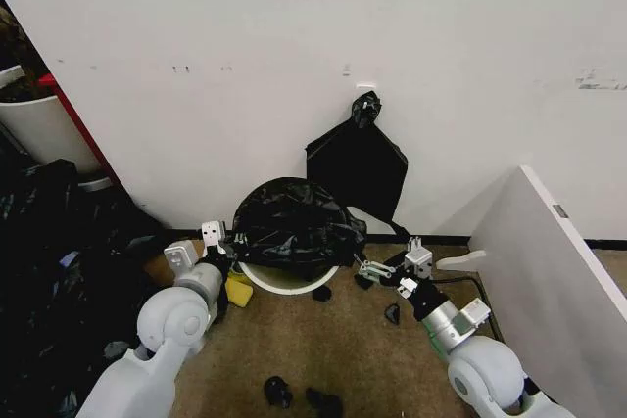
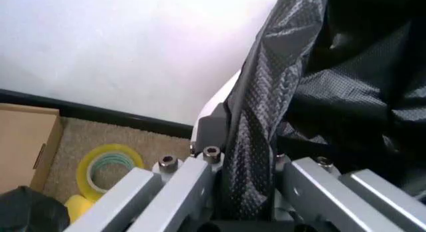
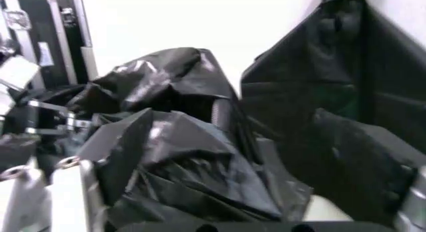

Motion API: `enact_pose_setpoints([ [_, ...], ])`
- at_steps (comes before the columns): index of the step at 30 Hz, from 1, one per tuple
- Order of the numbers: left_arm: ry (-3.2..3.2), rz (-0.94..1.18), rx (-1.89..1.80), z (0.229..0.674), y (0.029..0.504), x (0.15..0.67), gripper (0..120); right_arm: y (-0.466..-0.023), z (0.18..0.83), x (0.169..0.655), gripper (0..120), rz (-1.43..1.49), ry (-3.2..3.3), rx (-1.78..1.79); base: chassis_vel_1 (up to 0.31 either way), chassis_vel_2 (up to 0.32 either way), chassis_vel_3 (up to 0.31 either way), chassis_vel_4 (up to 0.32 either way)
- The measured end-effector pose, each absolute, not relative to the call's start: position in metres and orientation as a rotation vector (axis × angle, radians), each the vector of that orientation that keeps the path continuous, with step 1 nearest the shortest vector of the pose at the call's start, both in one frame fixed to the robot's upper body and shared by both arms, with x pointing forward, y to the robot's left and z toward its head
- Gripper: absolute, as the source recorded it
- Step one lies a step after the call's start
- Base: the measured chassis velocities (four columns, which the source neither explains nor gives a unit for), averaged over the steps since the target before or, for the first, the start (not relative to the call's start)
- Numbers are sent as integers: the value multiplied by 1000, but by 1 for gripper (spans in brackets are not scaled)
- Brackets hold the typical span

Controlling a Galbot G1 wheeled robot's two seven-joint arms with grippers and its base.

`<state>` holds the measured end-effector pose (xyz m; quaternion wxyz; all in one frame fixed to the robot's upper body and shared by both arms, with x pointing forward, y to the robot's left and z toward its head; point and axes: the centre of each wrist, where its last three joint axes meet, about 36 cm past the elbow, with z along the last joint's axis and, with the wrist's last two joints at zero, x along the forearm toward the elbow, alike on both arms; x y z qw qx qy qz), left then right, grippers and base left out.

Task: Place the garbage bag over the trash bin.

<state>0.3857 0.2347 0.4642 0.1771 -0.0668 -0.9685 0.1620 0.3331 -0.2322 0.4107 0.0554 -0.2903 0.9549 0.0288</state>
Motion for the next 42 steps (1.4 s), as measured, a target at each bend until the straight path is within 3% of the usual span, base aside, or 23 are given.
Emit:
enact_pose_setpoints([
  [24,-2735,478,-193,465,230,384,1,-227,403,335,0,-39,2957,-899,0,0,0,0],
  [34,-2722,522,-189,469,232,387,1,-238,386,335,0,-50,2875,-1001,0,0,0,0],
  [42,-2700,656,-150,486,243,401,1,-279,367,347,0,-51,2545,-1522,0,0,0,0],
])
